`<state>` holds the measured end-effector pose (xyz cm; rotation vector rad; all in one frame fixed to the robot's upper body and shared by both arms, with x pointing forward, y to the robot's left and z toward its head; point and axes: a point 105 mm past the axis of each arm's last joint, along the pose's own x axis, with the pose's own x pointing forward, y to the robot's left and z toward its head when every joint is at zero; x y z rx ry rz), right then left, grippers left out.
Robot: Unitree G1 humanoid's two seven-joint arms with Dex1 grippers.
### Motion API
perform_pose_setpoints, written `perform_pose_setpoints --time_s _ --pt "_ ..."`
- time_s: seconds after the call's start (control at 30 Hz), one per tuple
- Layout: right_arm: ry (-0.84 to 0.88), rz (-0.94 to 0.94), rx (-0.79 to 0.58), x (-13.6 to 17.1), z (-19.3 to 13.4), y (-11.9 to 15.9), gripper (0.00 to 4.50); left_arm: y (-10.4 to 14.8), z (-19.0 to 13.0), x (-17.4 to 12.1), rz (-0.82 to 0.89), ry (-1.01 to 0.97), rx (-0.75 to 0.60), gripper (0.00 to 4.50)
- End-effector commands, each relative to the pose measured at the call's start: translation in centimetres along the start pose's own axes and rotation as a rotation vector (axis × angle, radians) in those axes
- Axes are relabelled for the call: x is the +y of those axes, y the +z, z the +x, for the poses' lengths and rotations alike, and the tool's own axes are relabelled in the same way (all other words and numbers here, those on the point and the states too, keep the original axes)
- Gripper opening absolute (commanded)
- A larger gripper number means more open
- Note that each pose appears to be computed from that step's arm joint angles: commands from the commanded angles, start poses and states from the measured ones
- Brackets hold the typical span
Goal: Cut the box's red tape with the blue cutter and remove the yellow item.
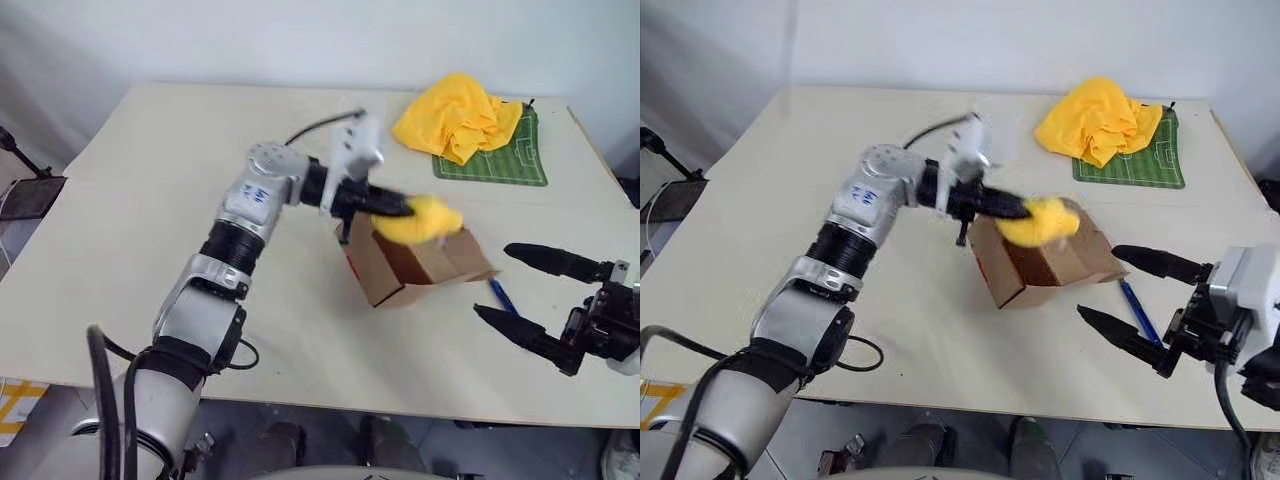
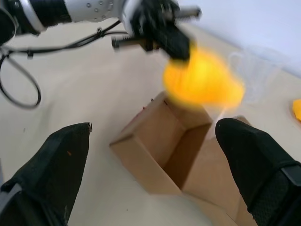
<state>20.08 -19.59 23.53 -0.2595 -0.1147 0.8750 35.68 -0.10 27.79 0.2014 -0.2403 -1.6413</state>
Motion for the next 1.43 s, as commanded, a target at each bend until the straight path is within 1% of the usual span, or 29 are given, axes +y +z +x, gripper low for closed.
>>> perform_pose_setpoints --time_s 0.03,0.07,0.1,0.13,0.2,0.33,0.37,0.4,0.47,0.53,0.57,0.6,0.7,0.77,0.8,0.87,0.93,1.03,1.13,1.2,1.27,1.37,1.43 --pt "0.024 -0.017 -0.091 0.3 1.2 0.7 4.50 0.9 -5.3 1.5 -0.025 0.198 -0.186 0.02" --pt "0.035 -0.017 -0.110 0.5 1.7 0.7 4.50 0.8 -6.9 1.7 -0.015 0.261 -0.211 0.02" --pt "0.066 -0.020 -0.134 0.8 2.5 0.6 4.50 -0.2 -9.5 1.4 0.001 0.337 -0.190 0.02" --pt "0.095 -0.025 -0.166 1.2 3.4 0.7 4.50 -1.6 -12.5 0.8 0.007 0.425 -0.151 0.02" --pt "0.162 -0.037 -0.198 2.1 4.7 0.5 4.50 -3.8 -16.9 -1.1 0.012 0.537 -0.054 0.02" --pt "0.277 -0.059 -0.219 3.1 6.5 -0.2 4.50 -8.2 -23.5 -6.1 -0.007 0.664 0.204 0.02" --pt "0.306 -0.068 -0.220 3.3 6.9 -0.5 4.50 -9.0 -24.7 -7.1 -0.018 0.688 0.254 0.02" --pt "0.330 -0.084 -0.223 3.5 7.2 -0.7 4.50 -9.4 -25.4 -7.8 -0.028 0.713 0.272 0.02" --pt "0.370 -0.092 -0.220 3.8 7.5 -1.1 4.50 -9.5 -25.9 -8.4 -0.056 0.753 0.256 0.02" --pt "0.407 -0.128 -0.200 3.9 7.6 -1.7 4.50 -10.0 -26.1 -8.8 -0.093 0.776 0.261 0.54" --pt "0.418 -0.141 -0.192 3.9 7.6 -1.9 4.50 -10.3 -26.1 -8.9 -0.106 0.780 0.268 0.70" --pt "0.417 -0.154 -0.184 3.6 7.5 -2.1 4.50 -10.2 -25.9 -9.0 -0.104 0.774 0.268 1.04" --pt "0.384 -0.165 -0.161 2.5 6.9 -2.5 4.50 -8.6 -25.5 -8.9 -0.093 0.780 0.231 1.95" --pt "0.358 -0.164 -0.154 1.8 6.3 -2.3 4.50 -7.3 -25.9 -9.3 -0.090 0.777 0.219 2.53" --pt "0.337 -0.162 -0.151 1.3 5.9 -2.1 4.50 -6.3 -26.7 -9.6 -0.087 0.790 0.219 2.85" --pt "0.312 -0.165 -0.143 0.8 5.2 -1.9 4.50 -4.9 -28.4 -10.7 -0.092 0.812 0.248 2.85" --pt "0.294 -0.159 -0.135 0.5 4.5 -1.8 4.50 -4.6 -30.0 -12.1 -0.105 0.826 0.322 2.85" --pt "0.270 -0.135 -0.117 0.5 3.6 -2.3 4.50 -5.6 -33.1 -15.0 -0.142 0.868 0.451 2.85" --pt "0.281 -0.119 -0.087 0.9 2.9 -3.2 4.50 -6.8 -34.4 -17.5 -0.169 0.898 0.548 2.85" --pt "0.274 -0.109 -0.078 0.9 2.5 -3.6 4.50 -7.5 -34.6 -18.5 -0.158 0.918 0.598 2.85" --pt "0.241 -0.092 -0.076 0.6 2.4 -4.0 4.50 -7.7 -34.5 -18.8 -0.118 0.980 0.584 2.85" --pt "0.231 -0.117 -0.083 0.9 2.8 -4.2 4.50 -8.2 -32.3 -19.6 -0.105 0.994 0.527 2.85" --pt "0.221 -0.131 -0.073 0.6 2.7 -4.6 4.50 -8.0 -31.6 -19.4 -0.052 1.013 0.541 2.85"
